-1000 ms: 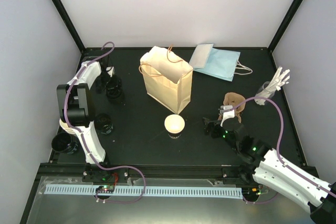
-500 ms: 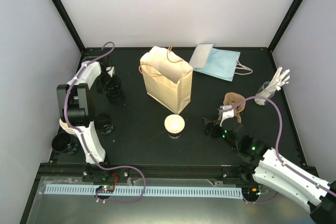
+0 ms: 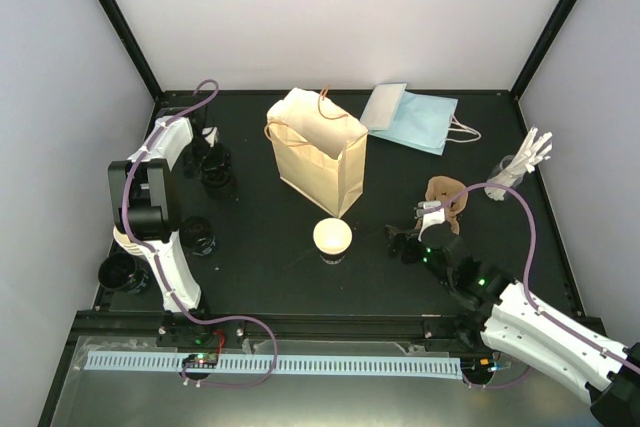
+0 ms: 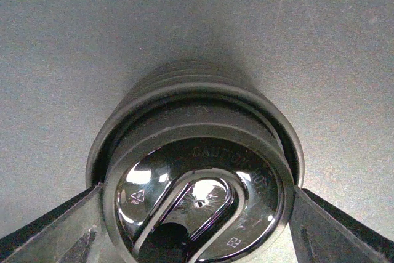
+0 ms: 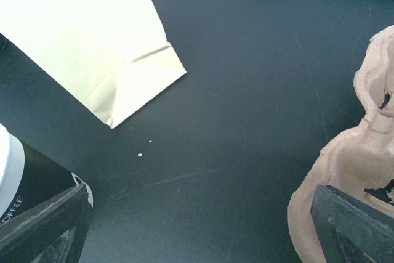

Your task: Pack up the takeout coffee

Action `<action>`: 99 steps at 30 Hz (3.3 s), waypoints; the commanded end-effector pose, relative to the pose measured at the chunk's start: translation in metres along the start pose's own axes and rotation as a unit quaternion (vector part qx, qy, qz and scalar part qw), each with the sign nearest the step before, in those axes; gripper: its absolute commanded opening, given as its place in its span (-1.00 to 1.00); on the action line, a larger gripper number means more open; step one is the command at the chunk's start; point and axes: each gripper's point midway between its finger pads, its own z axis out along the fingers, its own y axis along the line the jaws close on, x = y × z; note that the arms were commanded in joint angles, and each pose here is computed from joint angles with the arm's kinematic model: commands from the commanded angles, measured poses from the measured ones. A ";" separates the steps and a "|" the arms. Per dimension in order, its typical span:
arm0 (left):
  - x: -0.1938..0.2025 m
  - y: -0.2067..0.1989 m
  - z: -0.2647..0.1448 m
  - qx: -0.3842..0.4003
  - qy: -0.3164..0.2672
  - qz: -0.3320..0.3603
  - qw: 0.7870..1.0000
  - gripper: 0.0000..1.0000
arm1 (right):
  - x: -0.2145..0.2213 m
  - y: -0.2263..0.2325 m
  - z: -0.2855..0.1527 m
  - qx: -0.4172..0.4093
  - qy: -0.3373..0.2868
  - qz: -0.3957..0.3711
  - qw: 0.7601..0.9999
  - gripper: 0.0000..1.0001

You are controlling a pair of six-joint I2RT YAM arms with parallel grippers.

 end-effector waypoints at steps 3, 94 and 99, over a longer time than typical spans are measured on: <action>0.000 0.008 -0.003 -0.022 0.004 -0.002 1.000 0.63 | -0.009 0.002 0.000 -0.003 -0.018 0.008 1.000 1.00; 0.103 -0.089 -0.136 0.103 -0.115 0.084 0.984 0.51 | -0.007 0.004 0.004 0.000 -0.005 0.002 1.000 1.00; 0.165 -0.143 -0.143 0.188 -0.108 0.147 0.965 0.51 | -0.006 0.006 0.002 -0.007 0.003 0.004 1.000 1.00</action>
